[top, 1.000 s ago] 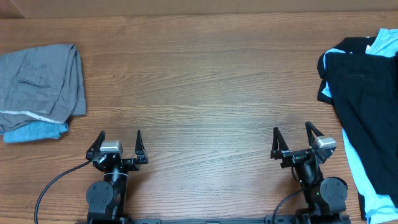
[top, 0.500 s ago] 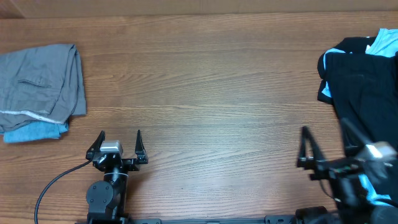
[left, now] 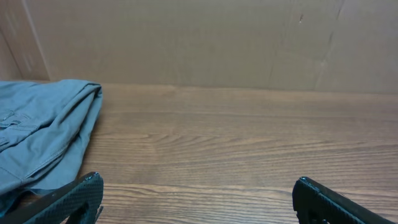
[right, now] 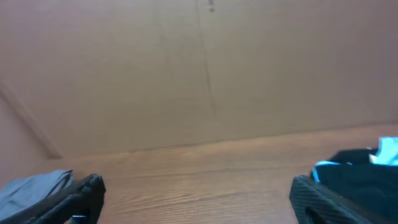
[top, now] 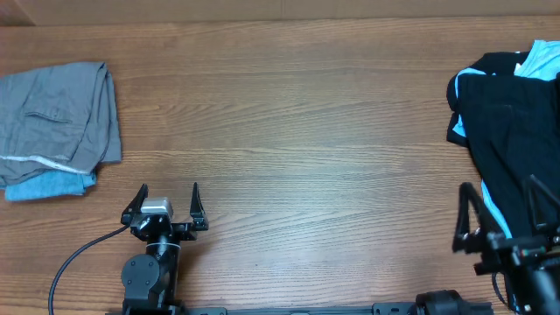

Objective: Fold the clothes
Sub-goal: 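Reach the right gripper to the black shorts on the right pile and grasp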

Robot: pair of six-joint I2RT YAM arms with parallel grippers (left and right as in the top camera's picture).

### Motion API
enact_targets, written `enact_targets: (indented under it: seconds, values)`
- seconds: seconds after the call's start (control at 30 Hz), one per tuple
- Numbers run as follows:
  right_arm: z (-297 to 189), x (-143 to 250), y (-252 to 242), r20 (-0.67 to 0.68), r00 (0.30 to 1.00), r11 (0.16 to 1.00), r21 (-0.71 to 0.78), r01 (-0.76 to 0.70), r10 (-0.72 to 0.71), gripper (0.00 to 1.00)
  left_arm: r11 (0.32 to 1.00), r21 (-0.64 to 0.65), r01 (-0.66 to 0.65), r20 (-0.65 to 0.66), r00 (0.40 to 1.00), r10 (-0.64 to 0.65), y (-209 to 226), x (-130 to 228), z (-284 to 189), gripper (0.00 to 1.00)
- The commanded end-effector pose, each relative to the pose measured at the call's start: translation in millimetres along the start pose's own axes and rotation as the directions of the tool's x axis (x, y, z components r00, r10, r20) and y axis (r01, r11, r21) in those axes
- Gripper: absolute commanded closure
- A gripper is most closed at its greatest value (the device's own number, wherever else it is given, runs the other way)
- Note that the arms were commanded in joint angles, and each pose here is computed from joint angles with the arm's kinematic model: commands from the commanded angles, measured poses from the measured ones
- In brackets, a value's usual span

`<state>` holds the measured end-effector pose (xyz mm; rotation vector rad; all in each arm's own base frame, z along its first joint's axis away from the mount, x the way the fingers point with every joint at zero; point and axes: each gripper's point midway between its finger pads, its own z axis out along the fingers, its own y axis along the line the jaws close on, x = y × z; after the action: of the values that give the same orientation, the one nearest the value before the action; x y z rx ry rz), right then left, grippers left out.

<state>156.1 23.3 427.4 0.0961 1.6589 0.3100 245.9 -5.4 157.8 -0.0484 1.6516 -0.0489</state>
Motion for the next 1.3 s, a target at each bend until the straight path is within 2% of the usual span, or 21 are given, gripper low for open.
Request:
enact_targets:
  seconds: [0.0, 0.1, 0.3, 0.37, 0.47, 0.53, 0.73, 0.93, 1.07, 1.27]
  values:
    - [32.1, 1.6, -17.6, -0.071, 0.996, 0.992, 0.118, -0.046, 0.055, 0.13, 1.0, 0.016, -0.027, 0.005, 1.0, 0.027, -3.3, 1.0, 0.0, 0.0]
    - [77.2, 18.9, -36.1, -0.221, 0.971, 0.969, 0.242, -0.037, 0.093, 0.14, 1.0, 0.016, -0.027, 0.005, 1.0, 0.027, -3.3, 1.0, 0.0, 0.0]
    - [172.3, 45.8, -79.1, -0.489, 0.862, 0.89, 0.441, 0.114, 0.132, 0.13, 1.0, 0.016, -0.027, 0.005, 1.0, 0.027, -3.3, 1.0, 0.0, 0.0]
    - [210.4, 51.6, -109.3, -0.538, 0.824, 0.85, 0.505, 0.148, 0.176, 0.13, 1.0, 0.016, -0.027, 0.005, 1.0, 0.027, -3.3, 1.0, 0.0, 0.0]
    - [237.9, 60.4, -146.8, -0.553, 0.802, 0.812, 0.562, 0.158, 0.227, 0.14, 1.0, 0.016, -0.027, 0.005, 1.0, 0.027, -3.3, 1.0, 0.0, 0.0]
    - [254.6, 71.5, -180.2, -0.568, 0.788, 0.787, 0.588, 0.187, 0.237, 0.19, 1.0, 0.016, -0.027, 0.005, 1.0, 0.027, -3.3, 1.0, 0.0, 0.0]
    - [291.7, 114.1, -243.6, -0.625, 0.742, 0.759, 0.599, 0.256, 0.242, 0.3, 1.0, 0.016, -0.027, 0.005, 1.0, 0.027, -3.3, 1.0, 0.0, 0.0]
    - [322.7, 149.7, -272.6, -0.686, 0.704, 0.775, 0.542, 0.325, 0.184, 0.3, 1.0, 0.016, -0.027, 0.005, 1.0, 0.027, -3.3, 1.0, 0.0, 0.0]
    - [336.8, 181.9, -286.5, -0.755, 0.642, 0.789, 0.472, 0.392, 0.133, 0.31, 1.0, 0.016, -0.027, 0.005, 1.0, 0.027, -3.3, 1.0, 0.0, 0.0]
    - [336.9, 230.5, -314.3, -0.807, 0.563, 0.786, 0.463, 0.41, 0.182, 0.37, 1.0, 0.016, -0.027, 0.005, 1.0, 0.027, -3.3, 1.0, 0.0, 0.0]
